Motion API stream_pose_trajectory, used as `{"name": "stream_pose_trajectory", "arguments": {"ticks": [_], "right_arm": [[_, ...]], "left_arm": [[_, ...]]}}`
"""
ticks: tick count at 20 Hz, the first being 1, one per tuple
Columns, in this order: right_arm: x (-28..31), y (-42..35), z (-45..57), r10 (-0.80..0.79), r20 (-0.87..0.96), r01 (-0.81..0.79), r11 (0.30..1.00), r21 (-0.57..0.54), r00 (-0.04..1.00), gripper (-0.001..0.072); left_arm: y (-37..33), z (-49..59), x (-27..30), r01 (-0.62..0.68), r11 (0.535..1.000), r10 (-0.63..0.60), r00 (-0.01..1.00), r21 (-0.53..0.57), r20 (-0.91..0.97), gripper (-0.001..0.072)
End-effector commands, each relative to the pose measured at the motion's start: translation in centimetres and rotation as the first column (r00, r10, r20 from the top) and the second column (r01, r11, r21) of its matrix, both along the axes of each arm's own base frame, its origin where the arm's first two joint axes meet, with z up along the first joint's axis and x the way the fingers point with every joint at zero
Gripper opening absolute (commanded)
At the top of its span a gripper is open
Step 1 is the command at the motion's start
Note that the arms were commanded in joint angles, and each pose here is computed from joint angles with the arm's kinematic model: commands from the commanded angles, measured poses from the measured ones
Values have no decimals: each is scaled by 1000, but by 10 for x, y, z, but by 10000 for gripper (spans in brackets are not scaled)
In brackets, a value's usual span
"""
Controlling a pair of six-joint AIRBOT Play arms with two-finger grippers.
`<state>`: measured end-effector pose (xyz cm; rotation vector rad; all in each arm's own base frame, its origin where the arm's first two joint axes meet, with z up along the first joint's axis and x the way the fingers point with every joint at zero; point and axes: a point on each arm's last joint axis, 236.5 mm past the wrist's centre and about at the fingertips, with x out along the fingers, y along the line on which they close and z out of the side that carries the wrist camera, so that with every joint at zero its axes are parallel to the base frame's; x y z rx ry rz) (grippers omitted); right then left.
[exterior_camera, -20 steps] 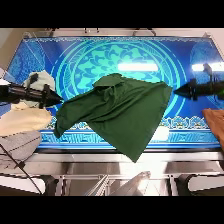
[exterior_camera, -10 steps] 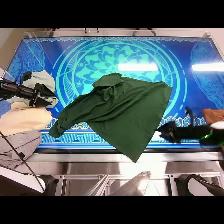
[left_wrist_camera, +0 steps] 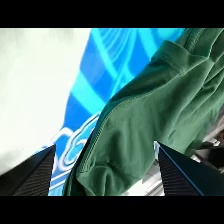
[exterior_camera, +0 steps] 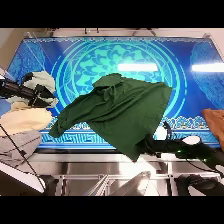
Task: Fold the shirts.
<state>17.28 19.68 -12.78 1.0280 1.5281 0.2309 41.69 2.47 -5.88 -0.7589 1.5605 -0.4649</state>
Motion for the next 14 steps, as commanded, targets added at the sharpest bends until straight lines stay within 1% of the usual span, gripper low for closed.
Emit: {"name": "stream_pose_trajectory", "arguments": {"ticks": [1,2,3,5,8,11,13,14], "right_arm": [[25,4,-11,-78,84,82,996,-41,993,212],[31,6,-6,-75,117,78,997,-28,990,72],[35,8,-3,-69,134,73,997,-25,989,19],[39,9,0,-66,146,70,997,-22,987,19],[39,9,0,-61,151,65,998,-21,987,18],[38,10,1,-57,149,60,998,-17,987,18],[39,10,1,-58,149,61,998,-17,987,19],[39,10,1,-58,149,61,998,-17,987,18]], "left_arm": [[3,-3,-3,8,1000,-8,1000,14,-12,708],[3,-2,-3,9,1000,-9,1000,13,-12,708],[2,-2,-5,13,1000,-13,1000,10,-17,708],[-6,-6,-10,27,1000,-27,999,-1,-38,708],[-34,-28,-34,66,997,-70,990,-35,-121,708],[-42,-53,-44,116,993,-111,984,30,-138,706],[-55,-53,-47,173,984,-168,977,27,-131,698],[-63,-51,-50,205,979,-201,971,18,-132,655]]}}
